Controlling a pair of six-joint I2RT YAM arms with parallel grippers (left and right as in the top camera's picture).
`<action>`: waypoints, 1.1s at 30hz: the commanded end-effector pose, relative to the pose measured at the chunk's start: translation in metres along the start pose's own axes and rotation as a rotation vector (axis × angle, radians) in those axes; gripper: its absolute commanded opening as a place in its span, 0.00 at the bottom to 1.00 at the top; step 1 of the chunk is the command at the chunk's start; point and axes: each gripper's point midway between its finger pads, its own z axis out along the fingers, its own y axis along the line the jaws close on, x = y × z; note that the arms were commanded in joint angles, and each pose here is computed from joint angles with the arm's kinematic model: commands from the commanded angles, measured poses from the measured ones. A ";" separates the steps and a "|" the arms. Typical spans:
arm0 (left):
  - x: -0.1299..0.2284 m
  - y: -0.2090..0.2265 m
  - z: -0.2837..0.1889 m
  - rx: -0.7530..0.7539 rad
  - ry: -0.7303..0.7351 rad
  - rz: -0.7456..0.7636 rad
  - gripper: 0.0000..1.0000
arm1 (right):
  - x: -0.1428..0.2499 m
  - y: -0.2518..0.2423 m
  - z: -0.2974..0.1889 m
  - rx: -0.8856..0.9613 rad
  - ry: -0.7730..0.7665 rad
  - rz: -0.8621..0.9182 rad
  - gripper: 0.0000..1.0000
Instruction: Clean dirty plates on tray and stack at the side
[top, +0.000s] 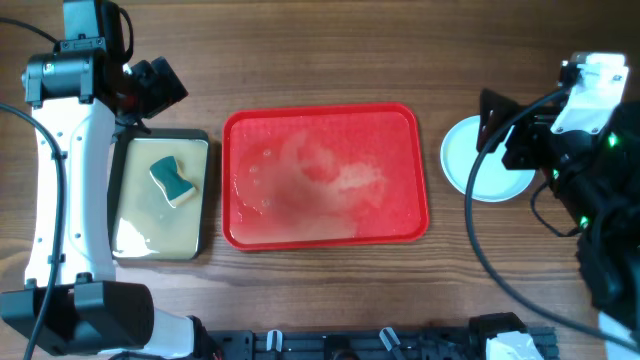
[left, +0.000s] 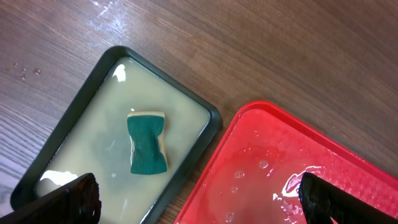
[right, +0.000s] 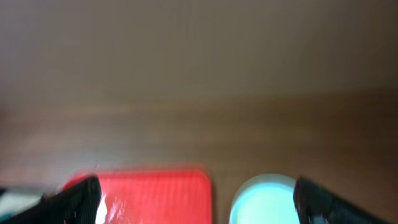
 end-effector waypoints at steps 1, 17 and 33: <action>0.001 -0.001 0.003 0.005 0.013 -0.018 1.00 | 0.035 -0.004 0.000 -0.042 -0.072 -0.153 1.00; 0.001 -0.001 0.003 0.005 0.013 -0.018 1.00 | 0.221 -0.012 0.039 -0.171 -0.378 -0.066 1.00; 0.001 -0.001 0.003 0.005 0.013 -0.018 1.00 | 0.219 -0.005 0.035 -0.213 -0.390 -0.067 1.00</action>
